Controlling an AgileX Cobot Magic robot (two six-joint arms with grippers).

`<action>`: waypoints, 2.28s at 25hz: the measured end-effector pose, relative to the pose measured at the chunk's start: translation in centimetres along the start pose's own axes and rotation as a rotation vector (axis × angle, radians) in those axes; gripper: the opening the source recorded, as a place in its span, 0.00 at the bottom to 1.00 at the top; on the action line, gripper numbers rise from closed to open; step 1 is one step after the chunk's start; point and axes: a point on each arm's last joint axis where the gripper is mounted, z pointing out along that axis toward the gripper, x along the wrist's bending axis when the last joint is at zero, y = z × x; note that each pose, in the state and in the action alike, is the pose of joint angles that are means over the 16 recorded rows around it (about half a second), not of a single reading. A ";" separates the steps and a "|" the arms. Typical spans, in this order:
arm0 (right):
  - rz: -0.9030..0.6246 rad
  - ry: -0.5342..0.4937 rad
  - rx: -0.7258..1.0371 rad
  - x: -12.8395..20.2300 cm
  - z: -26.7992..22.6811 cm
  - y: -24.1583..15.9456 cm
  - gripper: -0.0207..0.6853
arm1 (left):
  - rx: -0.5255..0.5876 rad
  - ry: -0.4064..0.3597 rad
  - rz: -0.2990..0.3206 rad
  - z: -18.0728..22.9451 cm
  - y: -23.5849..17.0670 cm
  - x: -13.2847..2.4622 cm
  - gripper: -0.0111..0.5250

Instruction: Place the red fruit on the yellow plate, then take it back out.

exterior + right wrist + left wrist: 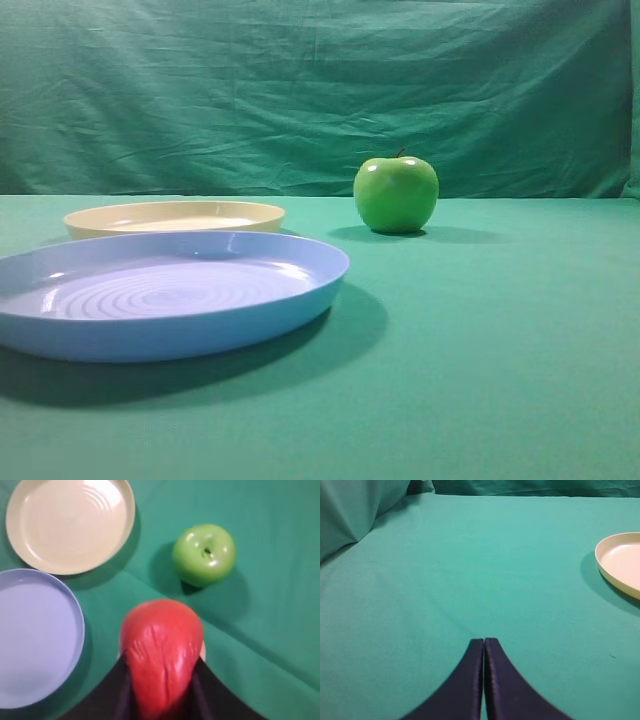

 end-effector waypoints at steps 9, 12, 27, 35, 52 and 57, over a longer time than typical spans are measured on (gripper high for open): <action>0.145 -0.061 0.034 -1.2 4.0 -10.4 0.29 | 0.000 0.000 0.000 0.0 0.0 0.0 0.02; 0.172 -0.071 0.047 -1.1 5.9 -12.7 0.29 | 0.000 0.000 0.000 0.0 0.0 0.0 0.02; 0.187 -0.087 0.099 -1.6 10.9 -15.5 0.72 | 0.000 0.000 0.000 0.0 0.0 0.0 0.02; 0.148 -0.060 0.147 -2.1 8.7 -11.7 0.88 | 0.000 0.000 0.000 0.0 0.0 0.0 0.02; 0.136 -0.073 -0.009 -0.6 -6.8 -6.5 0.09 | 0.000 0.000 0.000 0.0 0.0 0.0 0.02; 0.129 -0.093 -0.165 1.1 -12.2 -8.3 0.03 | 0.000 0.000 0.000 0.0 0.0 0.0 0.02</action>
